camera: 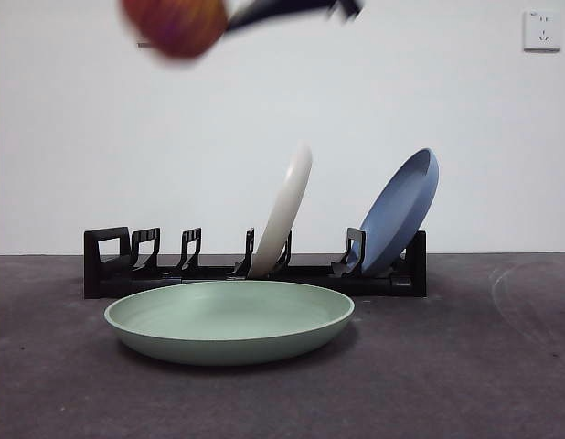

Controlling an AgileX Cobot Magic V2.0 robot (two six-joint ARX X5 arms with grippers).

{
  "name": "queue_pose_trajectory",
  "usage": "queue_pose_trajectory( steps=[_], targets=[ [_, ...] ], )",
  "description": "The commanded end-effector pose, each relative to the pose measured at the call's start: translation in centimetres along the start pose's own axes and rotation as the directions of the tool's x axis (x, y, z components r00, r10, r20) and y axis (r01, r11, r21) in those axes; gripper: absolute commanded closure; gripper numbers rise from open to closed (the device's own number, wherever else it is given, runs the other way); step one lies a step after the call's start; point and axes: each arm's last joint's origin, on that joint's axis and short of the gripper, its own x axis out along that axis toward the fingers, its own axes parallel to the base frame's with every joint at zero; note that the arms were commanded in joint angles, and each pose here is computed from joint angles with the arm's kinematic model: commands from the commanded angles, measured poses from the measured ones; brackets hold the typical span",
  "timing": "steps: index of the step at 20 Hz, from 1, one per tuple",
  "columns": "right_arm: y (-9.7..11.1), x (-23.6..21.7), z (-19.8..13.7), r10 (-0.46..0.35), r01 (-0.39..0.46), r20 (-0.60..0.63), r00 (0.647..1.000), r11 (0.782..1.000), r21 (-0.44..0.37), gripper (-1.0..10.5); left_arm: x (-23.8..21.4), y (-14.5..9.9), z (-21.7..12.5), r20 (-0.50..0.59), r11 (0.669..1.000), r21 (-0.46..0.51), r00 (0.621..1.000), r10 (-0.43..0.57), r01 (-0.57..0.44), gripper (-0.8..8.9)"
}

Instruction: Take the green plate from the plate rack,put the plate on the table,take the apple from the table,put the apple in the plate

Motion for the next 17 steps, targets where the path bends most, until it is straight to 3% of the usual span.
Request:
queue_pose_trajectory(
  steps=[1, 4, 7, 9, 17],
  targets=[
    [-0.6, 3.5, -1.2, -0.123, 0.123, -0.046, 0.991, 0.992, 0.002, 9.6, -0.1, 0.0, 0.0, 0.011, 1.0, -0.008, 1.0, -0.003, 0.003, 5.94],
    [-2.2, 6.6, -2.7, -0.288, 0.289, -0.107, 0.952, 0.957, -0.007, 9.6, -0.1, 0.0, 0.0, 0.012, 1.0, -0.009, 1.0, -0.003, 0.003, 5.94],
    [-3.6, 7.9, -3.8, -0.472, 0.47, -0.127, 0.872, 0.881, -0.054, 9.6, -0.1, 0.0, -0.1, 0.011, 1.0, -0.012, 1.0, -0.003, 0.003, 5.94],
    [-4.1, 8.2, -4.1, -0.519, 0.513, -0.14, 0.843, 0.855, -0.08, 9.6, -0.1, 0.0, -0.1, 0.011, 1.0, -0.012, 1.0, -0.003, 0.003, 5.94],
    [-5.2, 10.0, -5.6, -0.551, 0.538, -0.225, 0.803, 0.834, -0.123, 9.6, -0.1, 0.0, -0.1, 0.011, 1.0, -0.012, 1.0, -0.003, 0.003, 5.94]
  ],
)
